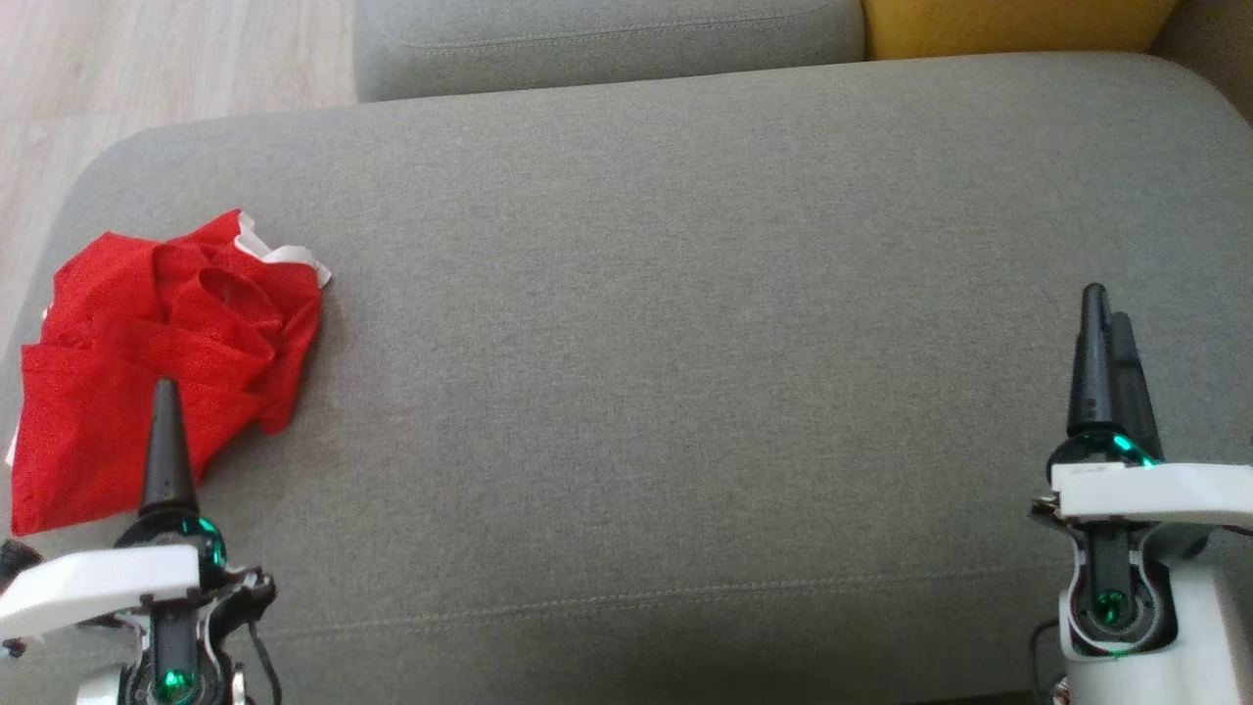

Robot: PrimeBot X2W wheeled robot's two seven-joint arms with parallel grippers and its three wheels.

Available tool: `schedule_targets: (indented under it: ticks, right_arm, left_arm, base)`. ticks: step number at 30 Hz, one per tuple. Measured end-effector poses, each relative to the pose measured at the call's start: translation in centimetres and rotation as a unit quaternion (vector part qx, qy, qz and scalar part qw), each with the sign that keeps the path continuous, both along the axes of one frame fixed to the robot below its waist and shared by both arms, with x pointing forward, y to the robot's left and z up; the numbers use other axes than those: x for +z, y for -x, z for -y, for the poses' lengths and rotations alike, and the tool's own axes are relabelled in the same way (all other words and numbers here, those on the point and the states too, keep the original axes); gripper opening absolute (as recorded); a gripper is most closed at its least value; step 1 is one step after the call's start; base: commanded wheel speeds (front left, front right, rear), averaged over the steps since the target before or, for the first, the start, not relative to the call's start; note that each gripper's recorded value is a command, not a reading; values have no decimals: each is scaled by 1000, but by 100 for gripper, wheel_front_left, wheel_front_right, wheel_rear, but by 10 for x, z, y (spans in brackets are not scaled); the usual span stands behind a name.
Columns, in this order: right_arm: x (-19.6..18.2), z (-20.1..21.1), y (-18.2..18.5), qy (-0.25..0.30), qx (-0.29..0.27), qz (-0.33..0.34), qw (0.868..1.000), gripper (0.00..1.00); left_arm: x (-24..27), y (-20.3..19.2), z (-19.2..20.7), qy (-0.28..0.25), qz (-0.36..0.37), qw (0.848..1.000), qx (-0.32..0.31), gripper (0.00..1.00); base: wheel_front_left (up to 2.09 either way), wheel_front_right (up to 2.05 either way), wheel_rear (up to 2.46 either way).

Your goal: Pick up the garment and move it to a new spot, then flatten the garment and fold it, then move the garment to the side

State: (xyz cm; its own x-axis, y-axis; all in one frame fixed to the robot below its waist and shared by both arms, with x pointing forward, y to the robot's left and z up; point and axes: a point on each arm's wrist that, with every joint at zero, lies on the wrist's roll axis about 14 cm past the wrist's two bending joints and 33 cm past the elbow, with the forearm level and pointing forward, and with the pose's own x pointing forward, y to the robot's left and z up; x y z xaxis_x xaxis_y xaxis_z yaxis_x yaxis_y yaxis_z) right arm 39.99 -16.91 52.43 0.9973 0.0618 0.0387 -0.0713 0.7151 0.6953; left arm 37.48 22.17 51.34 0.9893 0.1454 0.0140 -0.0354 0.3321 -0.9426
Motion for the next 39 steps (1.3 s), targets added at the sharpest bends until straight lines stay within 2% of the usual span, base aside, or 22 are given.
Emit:
schedule_targets:
  ticks: [3,11,19,26,31,35,39]
  right_arm:
    - [1,-2,0,17,2,3,1000,100]
    - [9,-9,-1,87,10,22,996,100]
    - [10,-13,-2,155,13,33,987,100]
    - [7,-19,-1,215,20,39,976,100]
    - [9,-25,-1,262,29,50,963,100]
    - [12,-27,-2,279,29,60,958,100]
    - [12,-32,-1,305,36,66,949,100]
  left_arm:
    - [4,-1,0,-13,4,1000,2,100]
    - [23,-5,10,-93,22,995,-6,100]
    - [38,-10,36,-201,36,979,-30,100]
    - [41,-11,65,-313,41,947,-56,100]
    - [30,-10,77,-399,24,914,-73,100]
    - [18,-8,82,-439,4,895,-80,100]
    - [4,-4,87,-486,-12,869,-92,100]
  base:
    - [0,0,0]
    - [0,0,0]
    - [0,0,0]
    - [0,0,0]
    - [0,0,0]
    - [0,0,0]
    - [0,0,0]
